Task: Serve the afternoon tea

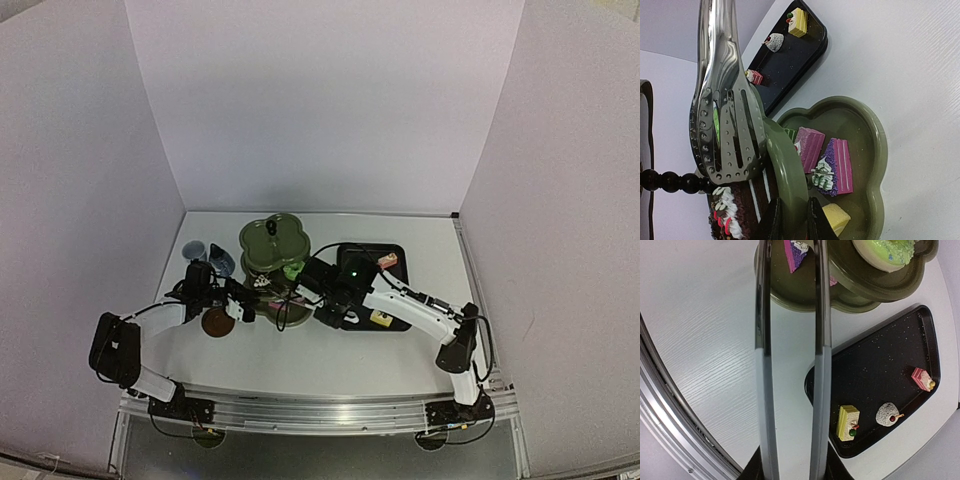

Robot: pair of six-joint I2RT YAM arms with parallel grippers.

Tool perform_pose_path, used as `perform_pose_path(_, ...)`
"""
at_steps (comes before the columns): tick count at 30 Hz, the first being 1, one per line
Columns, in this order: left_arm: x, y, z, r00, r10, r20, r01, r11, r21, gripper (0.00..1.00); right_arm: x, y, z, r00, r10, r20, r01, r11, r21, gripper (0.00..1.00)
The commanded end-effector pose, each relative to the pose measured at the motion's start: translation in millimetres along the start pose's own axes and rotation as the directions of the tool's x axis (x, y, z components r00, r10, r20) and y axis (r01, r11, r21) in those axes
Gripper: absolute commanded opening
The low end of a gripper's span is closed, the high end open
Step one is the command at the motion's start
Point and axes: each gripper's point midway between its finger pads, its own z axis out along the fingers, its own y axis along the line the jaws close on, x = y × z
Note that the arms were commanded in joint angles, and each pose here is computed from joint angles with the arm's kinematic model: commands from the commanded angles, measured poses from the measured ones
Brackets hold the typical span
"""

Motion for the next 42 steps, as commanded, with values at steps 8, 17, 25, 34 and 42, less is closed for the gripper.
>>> perform_pose_path(8,1.9,-0.7,0.9,1.000,-0.004,-0.003,0.004,1.000,0.019,0.00,11.5,-6.0,-12.1,0.998,0.056,-0.041,-0.056,0.998,0.012,0.40)
perform_pose_path(17,3.1,8.4,-3.0,0.999,-0.018,-0.028,0.018,1.000,-0.008,0.08,6.9,-6.8,-32.9,0.995,0.096,0.038,-0.096,0.995,-0.010,0.32)
perform_pose_path(25,4.2,13.4,-3.7,0.999,-0.026,-0.037,0.025,0.999,-0.020,0.09,8.0,-13.7,-30.8,0.990,0.131,0.046,-0.132,0.991,0.005,0.09)
perform_pose_path(34,5.5,17.0,-4.3,0.998,-0.040,-0.044,0.039,0.999,-0.030,0.11,13.7,-17.6,-38.3,0.988,0.142,0.058,-0.143,0.990,0.011,0.12)
perform_pose_path(42,5.6,16.4,-4.0,0.999,-0.032,-0.045,0.031,0.999,-0.027,0.12,-3.4,-2.4,-27.1,0.993,0.095,0.071,-0.090,0.993,-0.075,0.11)
